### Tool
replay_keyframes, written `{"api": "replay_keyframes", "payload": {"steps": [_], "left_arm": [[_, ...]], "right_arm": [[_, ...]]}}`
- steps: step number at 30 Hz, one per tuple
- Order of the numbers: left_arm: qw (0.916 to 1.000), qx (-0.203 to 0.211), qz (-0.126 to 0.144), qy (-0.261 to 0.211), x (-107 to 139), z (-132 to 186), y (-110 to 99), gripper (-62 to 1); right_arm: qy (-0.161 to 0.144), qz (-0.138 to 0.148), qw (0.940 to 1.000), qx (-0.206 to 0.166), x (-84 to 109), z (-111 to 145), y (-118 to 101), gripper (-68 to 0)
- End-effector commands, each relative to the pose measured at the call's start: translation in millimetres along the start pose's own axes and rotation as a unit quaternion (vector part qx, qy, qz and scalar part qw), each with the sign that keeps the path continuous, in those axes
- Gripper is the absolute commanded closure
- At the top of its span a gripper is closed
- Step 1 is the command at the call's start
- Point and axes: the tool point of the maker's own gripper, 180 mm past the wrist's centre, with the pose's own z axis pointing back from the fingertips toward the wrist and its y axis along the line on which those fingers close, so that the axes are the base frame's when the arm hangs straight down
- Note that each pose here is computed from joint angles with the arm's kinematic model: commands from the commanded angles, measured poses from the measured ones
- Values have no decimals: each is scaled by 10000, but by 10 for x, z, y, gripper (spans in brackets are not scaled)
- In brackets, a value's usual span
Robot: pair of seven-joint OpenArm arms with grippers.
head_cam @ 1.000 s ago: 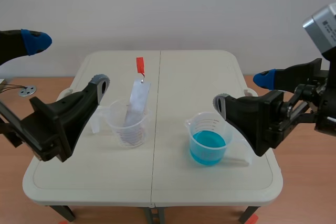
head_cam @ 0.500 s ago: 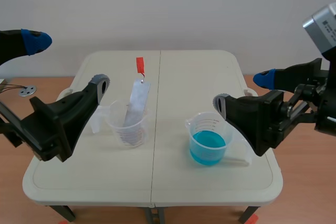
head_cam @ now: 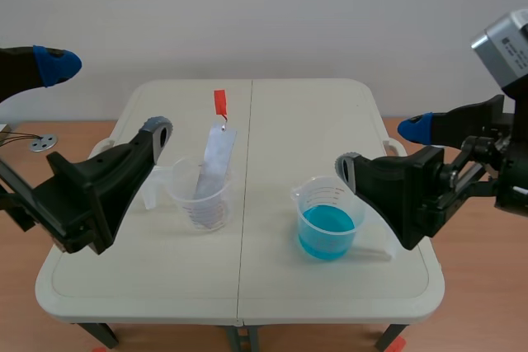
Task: Hold the metal plate by the orange handle, dip it into the blue solution, take it out and point at it, then put the plate back in the beaker on the left.
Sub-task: 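Return to the home posture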
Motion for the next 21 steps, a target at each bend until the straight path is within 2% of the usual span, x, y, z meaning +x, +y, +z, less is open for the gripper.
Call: {"api": "replay_keyframes", "payload": {"steps": [1,7,21], "left_arm": [[9999,-1,33,-96,40,2,-4,-623],[9999,-1,33,-96,40,2,-4,-623],[9999,0,34,-97,40,2,-4,-623]], "right_arm": [[-91,81,9999,-7,78,8,-18,-663],[18,80,10000,-8,39,8,-19,-663],[16,80,10000,-8,40,8,-19,-663]]}}
